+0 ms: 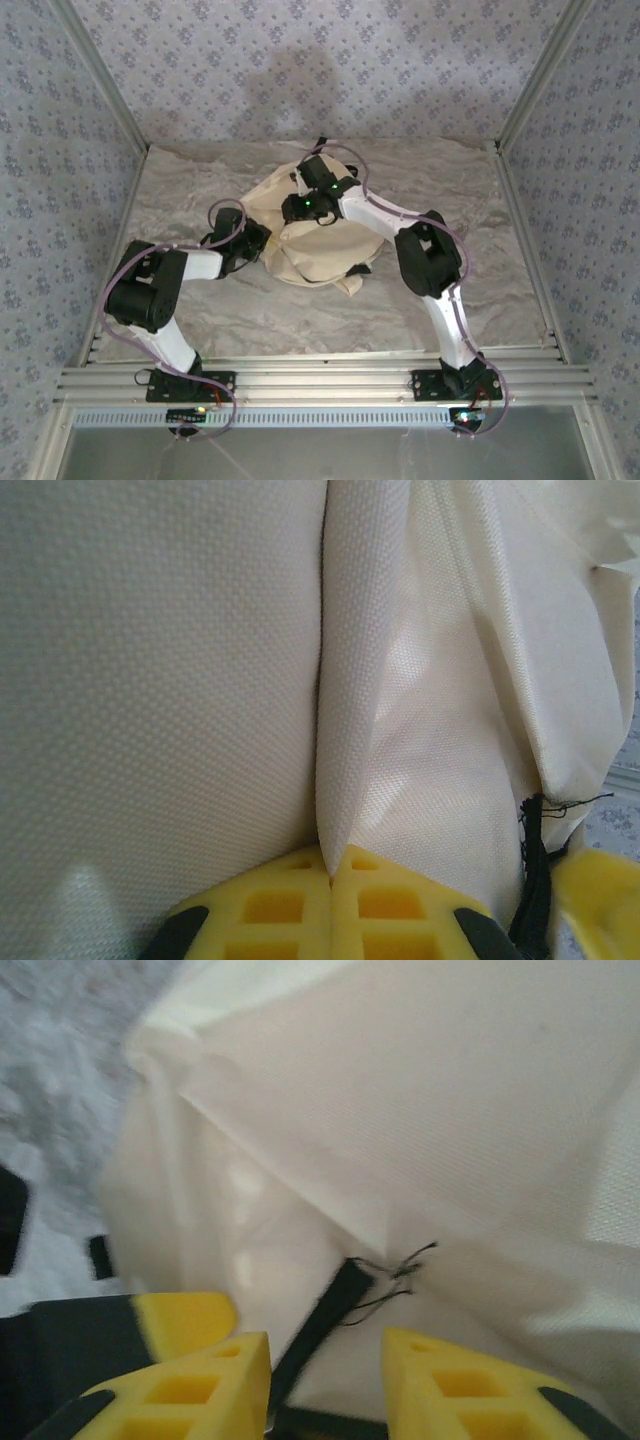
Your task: Pack the student bag
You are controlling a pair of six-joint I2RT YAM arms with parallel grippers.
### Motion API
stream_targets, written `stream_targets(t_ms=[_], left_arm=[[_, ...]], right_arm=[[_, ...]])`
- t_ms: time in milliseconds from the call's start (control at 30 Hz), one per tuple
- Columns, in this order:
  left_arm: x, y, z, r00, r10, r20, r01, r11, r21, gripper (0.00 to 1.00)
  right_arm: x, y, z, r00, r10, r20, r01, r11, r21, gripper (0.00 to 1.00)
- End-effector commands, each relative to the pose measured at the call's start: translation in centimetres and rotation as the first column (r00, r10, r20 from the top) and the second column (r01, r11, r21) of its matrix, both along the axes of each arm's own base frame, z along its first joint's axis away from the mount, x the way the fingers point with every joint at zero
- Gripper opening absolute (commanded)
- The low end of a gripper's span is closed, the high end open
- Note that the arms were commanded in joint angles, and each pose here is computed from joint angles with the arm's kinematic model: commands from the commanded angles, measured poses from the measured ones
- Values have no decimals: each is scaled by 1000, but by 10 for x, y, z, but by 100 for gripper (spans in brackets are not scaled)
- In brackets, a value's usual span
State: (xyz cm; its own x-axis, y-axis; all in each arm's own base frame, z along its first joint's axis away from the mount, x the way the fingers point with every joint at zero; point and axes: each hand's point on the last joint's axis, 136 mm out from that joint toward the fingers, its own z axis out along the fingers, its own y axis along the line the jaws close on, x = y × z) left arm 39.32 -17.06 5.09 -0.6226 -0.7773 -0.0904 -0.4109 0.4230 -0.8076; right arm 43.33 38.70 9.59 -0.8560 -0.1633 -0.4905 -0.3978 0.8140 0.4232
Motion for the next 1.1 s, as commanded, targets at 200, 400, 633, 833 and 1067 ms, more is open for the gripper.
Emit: stream_targets(t_ms=[200, 400, 633, 833, 1067], left_arm=[[3, -8, 11, 998, -41, 43, 42, 999, -26, 0], [2, -9, 13, 998, -47, 47, 48, 998, -27, 0], [-4, -4, 9, 998, -48, 31, 48, 999, -8, 0], [-9, 10, -1, 999, -32, 1, 32, 999, -6, 0], [-17, 17, -1, 998, -59, -19, 59, 998, 36, 0]], right_arm=[[-6, 4, -24, 997, 23, -77, -23, 1000, -1, 52], [0, 15, -35, 994, 15, -111, -16, 1000, -4, 27], [5, 13, -19, 997, 18, -81, -18, 1000, 7, 0], [20, -32, 18, 997, -63, 50, 64, 998, -25, 0], [38, -100, 9, 982, -176, 66, 182, 979, -91, 0]])
